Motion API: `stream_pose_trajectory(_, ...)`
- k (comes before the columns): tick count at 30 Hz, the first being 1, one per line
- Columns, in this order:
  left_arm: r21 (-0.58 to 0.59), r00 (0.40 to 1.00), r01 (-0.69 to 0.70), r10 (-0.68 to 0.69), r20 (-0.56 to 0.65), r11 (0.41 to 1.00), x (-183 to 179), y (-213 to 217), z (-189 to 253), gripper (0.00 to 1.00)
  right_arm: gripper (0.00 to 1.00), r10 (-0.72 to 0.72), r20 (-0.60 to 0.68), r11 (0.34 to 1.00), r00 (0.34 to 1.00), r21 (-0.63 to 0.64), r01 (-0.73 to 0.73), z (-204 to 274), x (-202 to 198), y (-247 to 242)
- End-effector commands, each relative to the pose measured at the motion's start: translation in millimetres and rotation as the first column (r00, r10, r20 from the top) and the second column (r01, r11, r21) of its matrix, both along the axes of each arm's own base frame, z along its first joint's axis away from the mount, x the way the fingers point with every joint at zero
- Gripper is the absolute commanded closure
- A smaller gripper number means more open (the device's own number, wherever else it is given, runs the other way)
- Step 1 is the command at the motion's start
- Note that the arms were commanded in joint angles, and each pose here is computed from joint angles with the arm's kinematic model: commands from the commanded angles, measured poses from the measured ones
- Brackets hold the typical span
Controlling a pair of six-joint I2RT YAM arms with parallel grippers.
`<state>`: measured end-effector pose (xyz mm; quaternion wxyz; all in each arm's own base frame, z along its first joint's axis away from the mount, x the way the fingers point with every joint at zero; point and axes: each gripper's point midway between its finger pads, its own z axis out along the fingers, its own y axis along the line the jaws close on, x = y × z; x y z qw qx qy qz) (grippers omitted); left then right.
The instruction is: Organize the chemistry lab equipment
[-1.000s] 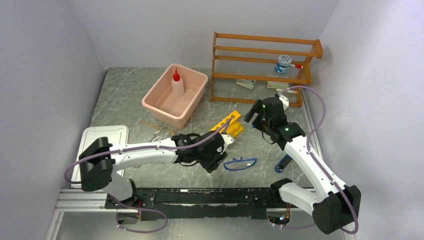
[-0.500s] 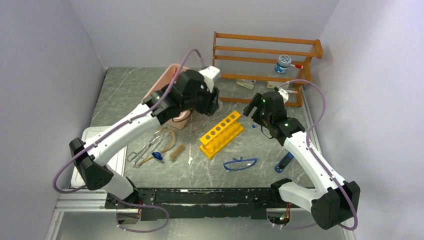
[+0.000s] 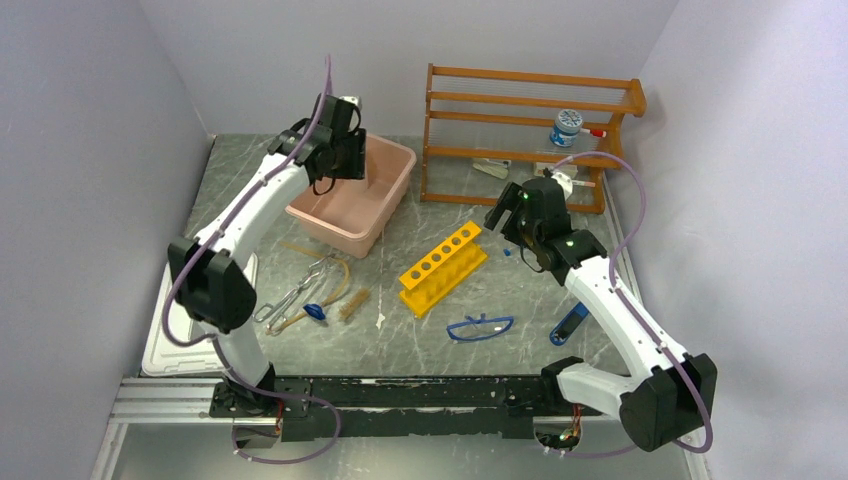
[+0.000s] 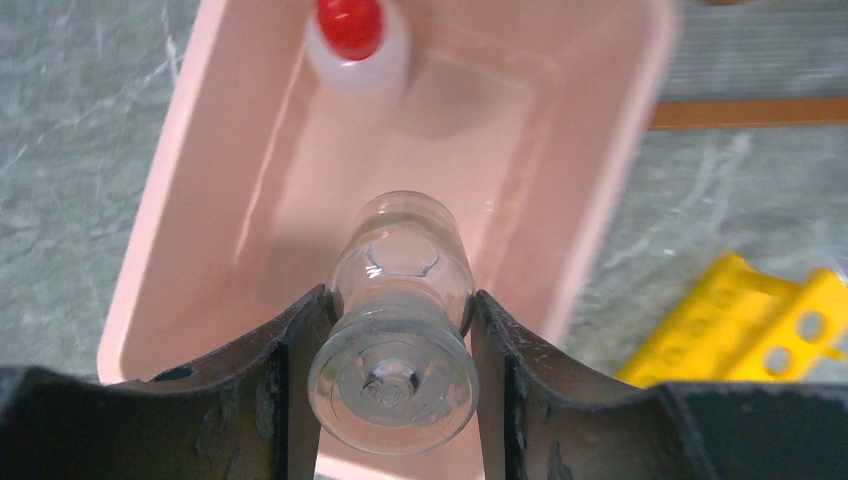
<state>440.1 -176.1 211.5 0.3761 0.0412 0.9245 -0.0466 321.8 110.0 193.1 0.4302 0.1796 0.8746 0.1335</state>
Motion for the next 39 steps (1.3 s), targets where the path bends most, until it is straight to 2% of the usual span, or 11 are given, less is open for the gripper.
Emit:
stream_pose_trajectory(1, 0.018, 0.999, 0.010, -0.010, -0.032, 1.000, 18, 5, -18, 0.68, 0.16, 0.008, 0.035, 1.000, 0.999, -0.020, -0.008, 9, 14, 1)
stream_pose_trajectory(6, 0.046, 0.996, -0.016, 0.020, -0.085, 0.999, 36, 12, -61, 0.68, 0.16, 0.017, 0.027, 0.999, 0.999, -0.030, -0.016, 3, 23, 5)
stream_pose_trajectory(13, 0.084, 0.993, -0.051, 0.059, -0.101, 0.995, 52, 15, -98, 0.68, 0.16, 0.021, 0.009, 0.999, 1.000, -0.031, -0.020, -3, 34, 10)
stream_pose_trajectory(27, 0.136, 0.984, -0.112, 0.129, -0.123, 0.984, 58, 36, -139, 0.64, 0.16, 0.026, 0.000, 0.999, 1.000, -0.037, -0.026, -4, 46, 14)
stream_pose_trajectory(31, 0.142, 0.982, -0.127, 0.145, -0.121, 0.982, 60, 39, -145, 0.57, 0.16, 0.021, -0.002, 0.999, 1.000, -0.035, -0.021, -4, 45, 14)
stream_pose_trajectory(36, 0.143, 0.982, -0.137, 0.153, -0.109, 0.980, 63, 40, -143, 0.42, 0.16, 0.016, 0.002, 0.999, 1.000, -0.030, -0.016, -3, 46, 13)
stream_pose_trajectory(39, 0.142, 0.984, -0.134, 0.149, -0.099, 0.981, 66, 40, -136, 0.36, 0.16, -0.001, 0.009, 0.998, 1.000, -0.066, 0.001, -2, 47, 6)
